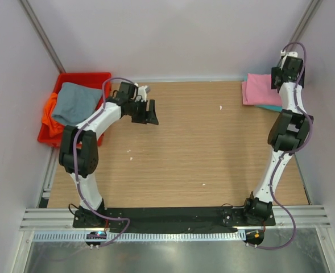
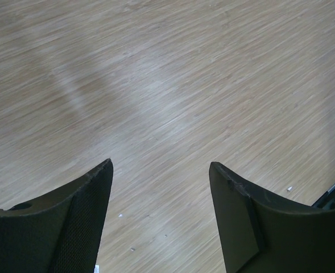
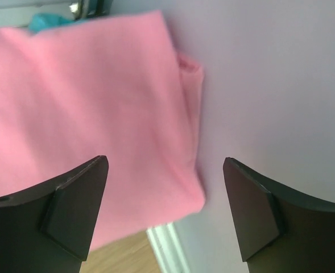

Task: Fold and stack the t-shirts
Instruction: Neatly place the folded tshirt to the corner

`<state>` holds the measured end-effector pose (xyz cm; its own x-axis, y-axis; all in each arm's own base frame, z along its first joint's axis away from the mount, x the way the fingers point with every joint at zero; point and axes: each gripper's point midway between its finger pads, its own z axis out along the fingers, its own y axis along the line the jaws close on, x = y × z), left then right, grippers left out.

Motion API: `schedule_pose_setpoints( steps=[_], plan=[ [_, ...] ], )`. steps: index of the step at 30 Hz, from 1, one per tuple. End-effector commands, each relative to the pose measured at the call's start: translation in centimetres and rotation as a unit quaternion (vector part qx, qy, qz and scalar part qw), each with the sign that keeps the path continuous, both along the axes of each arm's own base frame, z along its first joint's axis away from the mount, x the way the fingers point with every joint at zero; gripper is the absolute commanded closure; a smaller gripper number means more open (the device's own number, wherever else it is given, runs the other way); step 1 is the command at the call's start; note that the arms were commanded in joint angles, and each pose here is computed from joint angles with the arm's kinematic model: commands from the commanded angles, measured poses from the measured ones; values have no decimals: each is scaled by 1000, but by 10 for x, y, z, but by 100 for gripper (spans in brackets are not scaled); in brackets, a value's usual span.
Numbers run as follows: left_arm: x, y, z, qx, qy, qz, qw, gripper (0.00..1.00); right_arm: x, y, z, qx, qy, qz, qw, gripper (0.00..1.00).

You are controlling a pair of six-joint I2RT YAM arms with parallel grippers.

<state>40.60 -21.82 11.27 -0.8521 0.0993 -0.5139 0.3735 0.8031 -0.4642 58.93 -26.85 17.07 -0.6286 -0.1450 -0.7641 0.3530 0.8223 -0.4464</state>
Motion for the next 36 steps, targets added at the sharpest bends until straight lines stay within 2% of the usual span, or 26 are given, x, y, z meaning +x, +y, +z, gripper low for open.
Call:
schedule_pose_setpoints(
  steps=[1, 2, 3, 4, 5, 6, 7, 8, 10, 11, 12, 14, 15, 16, 17, 19, 20, 24, 25, 26, 27, 28, 29, 30, 34, 36],
  plan=[
    [9, 1, 47, -12, -79, 4, 997, 30, -15, 29, 117, 29, -149, 16, 988, 11],
    [9, 2, 57, -10, -97, 5, 995, 28, -22, 39, 124, 48, -158, 27, 986, 10],
    [15, 11, 62, 11, -115, 22, 993, 24, -29, 54, 105, 92, -149, 32, 984, 6],
    [19, 17, 70, 25, -132, 29, 991, 22, -40, 83, 130, 126, -167, 83, 974, 5],
    [21, 26, 82, 48, -159, 30, 986, 18, -46, 102, 131, 158, -169, 110, 967, 1],
    [24, 34, 90, 67, -178, 35, 981, 17, -56, 123, 109, 196, -148, 134, 960, 0],
    [30, 49, 96, 100, -197, 59, 974, 16, -67, 141, 114, 230, -157, 147, 949, 0],
    [31, 57, 103, 118, -212, 67, 968, 13, -82, 173, 137, 256, -170, 207, 929, 0],
    [31, 77, 122, 148, -239, 100, 954, 7, -107, 208, 126, 334, -162, 231, 899, 0],
    [30, 83, 128, 153, -249, 104, 951, 4, -127, 237, 143, 366, -165, 285, 871, 0],
    [24, 87, 147, 145, -271, 112, 945, 3, -138, 250, 130, 397, -148, 293, 857, 0],
    [20, 107, 157, 153, -287, 162, 932, 0, -160, 274, 130, 450, -130, 312, 826, 0],
    [12, 113, 151, 132, -273, 202, 931, 0, -176, 292, 133, 474, -115, 342, 804, 0],
    [3, 119, 171, 109, -292, 225, 923, 0, -188, 299, 128, 493, -94, 339, 796, 0],
    [-1, 123, 170, 88, -281, 227, 928, 1, -196, 303, 124, 494, -82, 345, 794, 0],
    [-9, 126, 163, 74, -250, 244, 934, 0, -219, 302, 111, 491, -50, 316, 810, 0],
    [-21, 120, 153, 78, -225, 213, 948, 0, -226, 299, 105, 473, -40, 316, 822, 0],
    [-44, 113, 125, 83, -189, 168, 964, 0, -270, 282, 69, 423, -11, 252, 870, 0],
    [-48, 112, 120, 83, -190, 161, 965, 0, -278, 272, 77, 383, -41, 239, 891, 0],
    [-49, 114, 127, 78, -215, 164, 959, 0, -282, 267, 73, 369, -53, 226, 900, 0],
    [-56, 116, 103, 87, -209, 152, 962, 0, -291, 264, 48, 371, -48, 200, 906, 0],
    [-59, 116, 98, 91, -223, 141, 960, 0, -293, 255, 61, 335, -94, 198, 916, 0],
    [-57, 118, 110, 93, -270, 130, 949, 0, -298, 251, 41, 331, -91, 180, 922, 0],
    [-64, 121, 86, 108, -262, 118, 952, 0, -300, 246, 39, 320, -106, 171, 926, 0],
    [-61, 141, 45, 198, -247, 120, 941, 0, -304, 225, 42, 266, -177, 138, 938, 0],
    [-66, 141, 24, 211, -228, 105, 945, 0, -307, 226, 45, 258, -189, 144, 936, 0]
  ],
)
